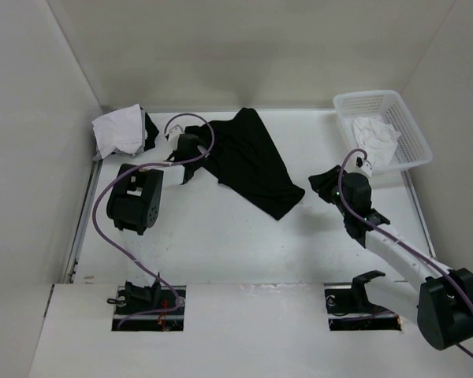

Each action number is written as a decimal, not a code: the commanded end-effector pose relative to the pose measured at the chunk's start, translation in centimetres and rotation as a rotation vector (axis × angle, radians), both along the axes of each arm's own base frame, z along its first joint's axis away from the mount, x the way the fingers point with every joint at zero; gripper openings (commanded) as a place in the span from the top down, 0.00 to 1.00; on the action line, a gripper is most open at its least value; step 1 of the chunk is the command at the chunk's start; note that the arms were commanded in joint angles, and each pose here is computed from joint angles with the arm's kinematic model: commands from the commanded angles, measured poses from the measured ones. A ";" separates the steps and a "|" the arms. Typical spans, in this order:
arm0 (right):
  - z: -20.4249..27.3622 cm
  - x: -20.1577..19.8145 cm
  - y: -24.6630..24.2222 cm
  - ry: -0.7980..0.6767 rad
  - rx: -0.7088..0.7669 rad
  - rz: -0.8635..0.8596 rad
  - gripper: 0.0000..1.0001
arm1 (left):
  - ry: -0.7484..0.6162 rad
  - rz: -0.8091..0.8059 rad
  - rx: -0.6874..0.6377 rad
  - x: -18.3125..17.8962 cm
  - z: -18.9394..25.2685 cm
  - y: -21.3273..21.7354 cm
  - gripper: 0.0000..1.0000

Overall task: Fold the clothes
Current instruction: Flatten the tank top out

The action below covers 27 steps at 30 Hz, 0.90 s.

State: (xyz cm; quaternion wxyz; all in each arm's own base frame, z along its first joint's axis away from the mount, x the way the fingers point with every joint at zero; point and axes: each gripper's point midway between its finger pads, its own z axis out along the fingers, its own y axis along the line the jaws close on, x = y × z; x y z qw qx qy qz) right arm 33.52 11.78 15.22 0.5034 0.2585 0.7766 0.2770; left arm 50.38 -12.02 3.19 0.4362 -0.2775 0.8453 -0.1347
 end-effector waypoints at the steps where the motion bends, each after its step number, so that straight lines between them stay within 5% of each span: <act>1: -0.1 -0.3 0.1 -0.010 -0.020 0.004 0.57 | 0.021 0.027 0.134 -1.3 0.8 2.1 0.74; 15: 2.2 -0.6 1.5 -0.080 0.005 0.039 0.57 | 0.159 -0.128 0.241 -2.0 -2.4 -0.4 0.75; 27: -2.7 -3.2 2.6 0.034 -0.059 0.100 0.59 | 0.087 -0.107 0.163 -1.3 -0.4 -0.4 1.00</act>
